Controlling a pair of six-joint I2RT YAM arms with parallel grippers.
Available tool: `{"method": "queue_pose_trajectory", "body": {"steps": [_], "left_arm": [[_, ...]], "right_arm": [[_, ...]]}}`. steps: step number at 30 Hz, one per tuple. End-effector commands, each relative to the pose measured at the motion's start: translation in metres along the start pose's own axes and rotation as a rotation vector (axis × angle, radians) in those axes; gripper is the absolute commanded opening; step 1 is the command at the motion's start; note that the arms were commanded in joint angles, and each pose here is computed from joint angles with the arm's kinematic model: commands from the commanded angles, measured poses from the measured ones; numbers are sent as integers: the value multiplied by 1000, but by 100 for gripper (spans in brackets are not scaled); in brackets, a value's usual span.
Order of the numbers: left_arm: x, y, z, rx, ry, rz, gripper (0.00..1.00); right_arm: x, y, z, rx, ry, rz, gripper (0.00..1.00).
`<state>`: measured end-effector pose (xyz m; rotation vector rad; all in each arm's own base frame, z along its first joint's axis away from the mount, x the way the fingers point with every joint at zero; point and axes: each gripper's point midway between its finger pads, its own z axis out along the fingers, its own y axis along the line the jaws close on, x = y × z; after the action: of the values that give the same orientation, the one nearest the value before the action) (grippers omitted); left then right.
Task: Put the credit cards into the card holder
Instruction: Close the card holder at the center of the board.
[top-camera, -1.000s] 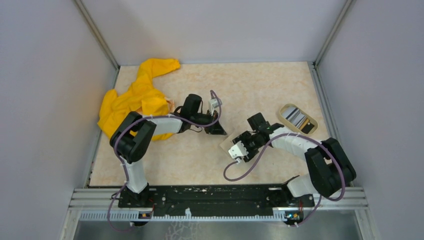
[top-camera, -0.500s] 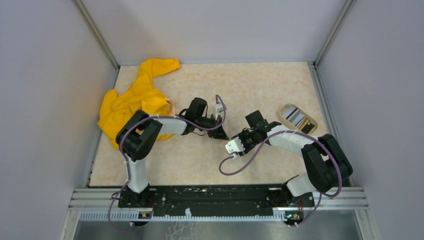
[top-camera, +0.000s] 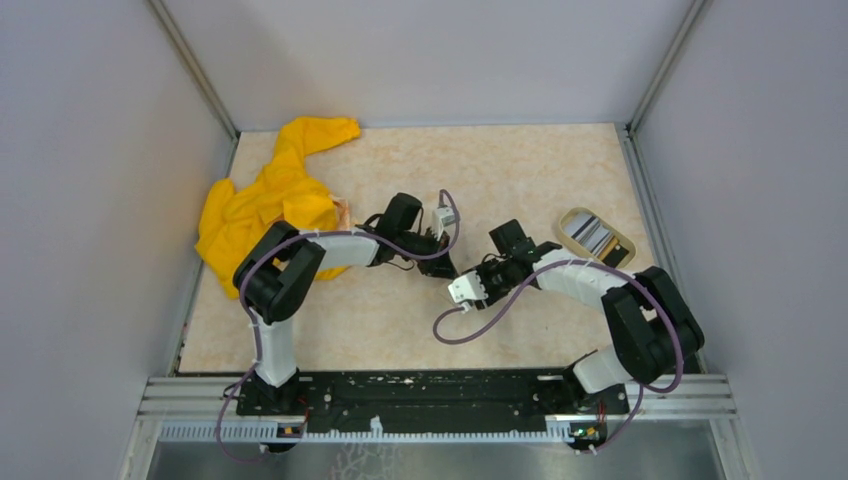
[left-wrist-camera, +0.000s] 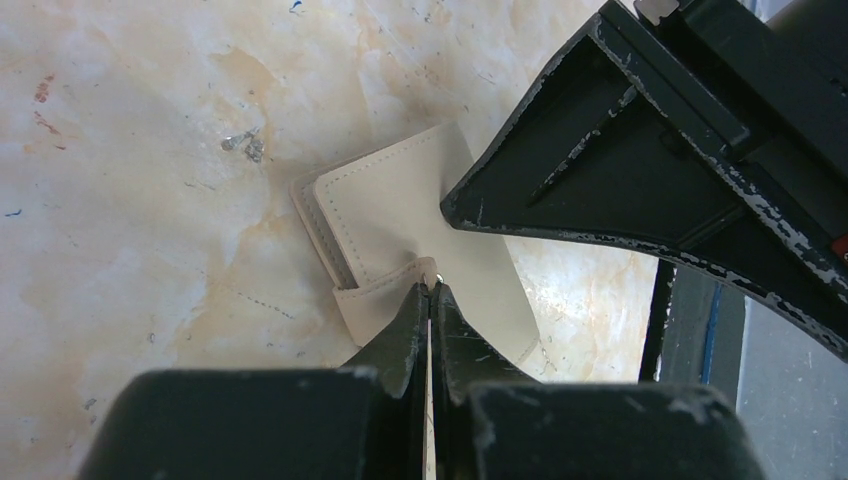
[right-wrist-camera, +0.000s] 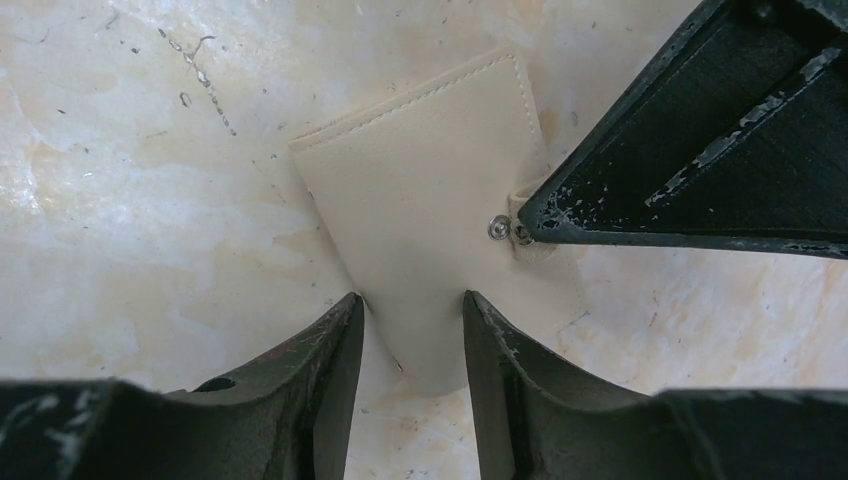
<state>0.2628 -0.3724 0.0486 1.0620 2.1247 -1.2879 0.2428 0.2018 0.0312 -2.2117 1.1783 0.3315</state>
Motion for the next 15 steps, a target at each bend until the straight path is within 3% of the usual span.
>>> {"method": "queue_pose_trajectory", "body": {"steps": [1, 15], "left_arm": [[1, 1, 4, -32, 34, 44, 0], [4, 1, 1, -39, 51, 43, 0]], "right_arm": [[-9, -6, -1, 9, -25, 36, 43], [-35, -40, -34, 118, -165, 71, 50]]}}
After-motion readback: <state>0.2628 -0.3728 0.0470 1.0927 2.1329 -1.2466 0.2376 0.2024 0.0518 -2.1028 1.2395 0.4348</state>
